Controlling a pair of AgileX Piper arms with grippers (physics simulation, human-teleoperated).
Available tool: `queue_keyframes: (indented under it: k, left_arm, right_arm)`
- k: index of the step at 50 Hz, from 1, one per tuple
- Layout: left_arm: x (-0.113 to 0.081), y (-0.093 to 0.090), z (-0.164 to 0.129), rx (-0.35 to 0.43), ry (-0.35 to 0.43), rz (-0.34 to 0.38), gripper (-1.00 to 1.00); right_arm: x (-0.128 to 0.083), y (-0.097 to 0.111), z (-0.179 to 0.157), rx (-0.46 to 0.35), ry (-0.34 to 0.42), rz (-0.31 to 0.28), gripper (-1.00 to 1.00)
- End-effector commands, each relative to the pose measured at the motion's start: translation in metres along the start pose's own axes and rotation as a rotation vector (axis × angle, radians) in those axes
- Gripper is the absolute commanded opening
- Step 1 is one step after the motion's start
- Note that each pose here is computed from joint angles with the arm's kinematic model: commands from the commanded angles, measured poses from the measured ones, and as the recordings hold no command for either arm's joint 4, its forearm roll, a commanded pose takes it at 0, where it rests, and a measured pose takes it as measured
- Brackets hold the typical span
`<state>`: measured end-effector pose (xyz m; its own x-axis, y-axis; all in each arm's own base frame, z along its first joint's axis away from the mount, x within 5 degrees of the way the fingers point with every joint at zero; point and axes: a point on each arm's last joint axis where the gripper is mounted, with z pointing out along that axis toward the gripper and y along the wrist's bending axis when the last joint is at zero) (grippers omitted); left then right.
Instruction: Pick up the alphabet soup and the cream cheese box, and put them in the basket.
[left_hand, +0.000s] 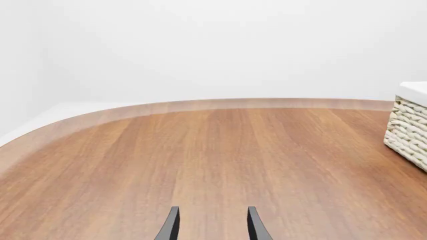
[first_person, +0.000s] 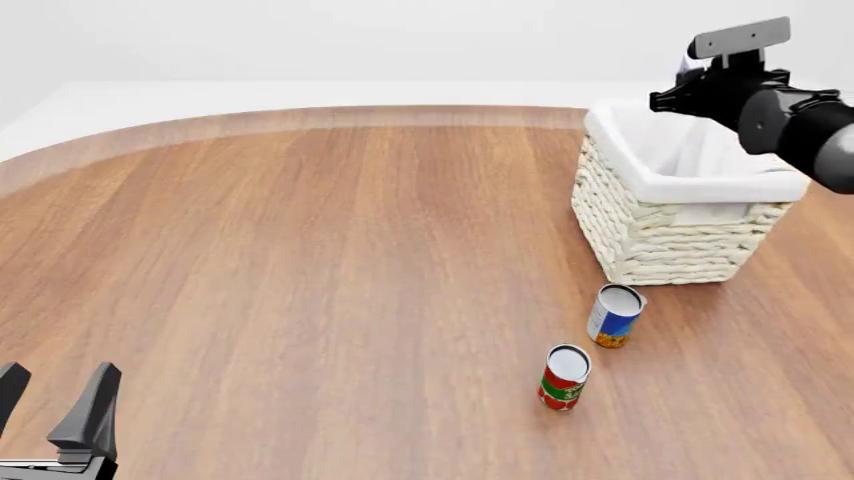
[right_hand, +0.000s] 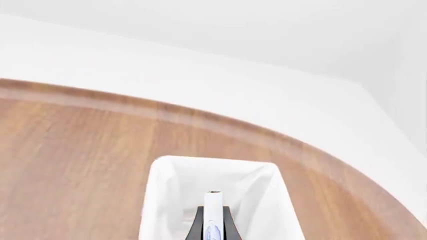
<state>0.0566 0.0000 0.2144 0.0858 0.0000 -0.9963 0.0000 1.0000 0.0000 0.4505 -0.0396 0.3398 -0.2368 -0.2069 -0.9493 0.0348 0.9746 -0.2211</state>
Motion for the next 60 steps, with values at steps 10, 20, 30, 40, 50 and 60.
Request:
queue_keyframes:
  k: [10, 20, 30, 40, 50, 60]
  left_arm:
    - [0.000, 0.000, 0.000, 0.000, 0.000, 0.000, 1.00]
    - [0.000, 0.000, 0.000, 0.000, 0.000, 0.000, 1.00]
    - [0.000, 0.000, 0.000, 0.000, 0.000, 0.000, 1.00]
    - [0.000, 0.000, 0.000, 0.000, 0.000, 0.000, 1.00]
    - [0.000, 0.000, 0.000, 0.000, 0.000, 0.000, 1.00]
    - [0.000, 0.000, 0.000, 0.000, 0.000, 0.000, 1.00]
  right_arm:
    - [0.017, -0.007, 0.018, 0.007, 0.067, -0.001, -1.00]
    - [0.022, -0.011, 0.020, 0.008, 0.102, -0.021, -1.00]
    - [0.035, -0.010, 0.023, 0.002, 0.141, -0.029, -1.00]
    - [0.045, -0.006, 0.025, -0.009, 0.167, -0.042, -1.00]
    - [0.055, -0.007, 0.026, -0.011, 0.190, -0.048, -1.00]
    - [0.060, -0.004, 0.026, -0.016, 0.202, -0.042, -1.00]
